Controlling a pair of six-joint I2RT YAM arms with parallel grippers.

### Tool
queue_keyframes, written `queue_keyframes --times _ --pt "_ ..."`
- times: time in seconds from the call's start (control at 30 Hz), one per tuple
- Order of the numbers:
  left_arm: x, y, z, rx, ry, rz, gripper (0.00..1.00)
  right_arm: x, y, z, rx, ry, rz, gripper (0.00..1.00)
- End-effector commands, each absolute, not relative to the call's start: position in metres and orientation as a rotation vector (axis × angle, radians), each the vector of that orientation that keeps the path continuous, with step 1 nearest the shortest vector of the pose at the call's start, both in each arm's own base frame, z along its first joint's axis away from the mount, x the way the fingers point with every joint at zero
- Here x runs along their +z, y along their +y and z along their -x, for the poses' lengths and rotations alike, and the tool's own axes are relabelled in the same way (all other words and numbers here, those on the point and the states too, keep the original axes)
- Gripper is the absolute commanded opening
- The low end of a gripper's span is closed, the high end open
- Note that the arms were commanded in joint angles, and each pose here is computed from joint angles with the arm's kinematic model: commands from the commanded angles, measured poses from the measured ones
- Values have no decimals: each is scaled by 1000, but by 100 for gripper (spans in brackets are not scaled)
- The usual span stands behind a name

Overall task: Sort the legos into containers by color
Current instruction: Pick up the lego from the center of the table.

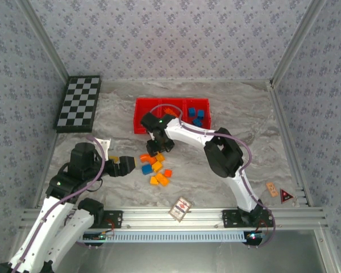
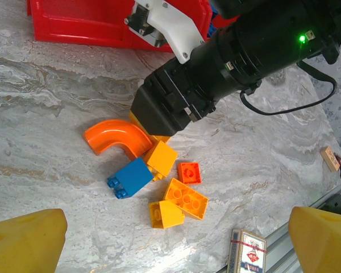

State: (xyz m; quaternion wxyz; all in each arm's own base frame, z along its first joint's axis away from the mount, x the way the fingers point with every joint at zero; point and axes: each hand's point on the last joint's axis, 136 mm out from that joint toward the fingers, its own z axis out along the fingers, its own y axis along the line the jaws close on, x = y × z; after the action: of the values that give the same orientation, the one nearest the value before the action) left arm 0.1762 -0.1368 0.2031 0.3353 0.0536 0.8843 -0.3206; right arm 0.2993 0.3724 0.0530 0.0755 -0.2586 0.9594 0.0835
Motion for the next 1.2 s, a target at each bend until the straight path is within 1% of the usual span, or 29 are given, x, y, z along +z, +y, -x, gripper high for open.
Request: queue_keyframes --times 0.0,0.43,0.97,1.17 --pt "204 -135 -177 -836 2308 -123 100 48 378 -305 273 2901 736 57" --pt "204 -136 -177 -837 2308 -123 100 35 381 -314 263 2925 701 56" --pt "204 -136 -177 -839 2308 -124 100 33 361 -319 203 2948 649 48" --pt "204 -136 -177 -839 2307 -124 100 29 359 -317 177 2955 649 48"
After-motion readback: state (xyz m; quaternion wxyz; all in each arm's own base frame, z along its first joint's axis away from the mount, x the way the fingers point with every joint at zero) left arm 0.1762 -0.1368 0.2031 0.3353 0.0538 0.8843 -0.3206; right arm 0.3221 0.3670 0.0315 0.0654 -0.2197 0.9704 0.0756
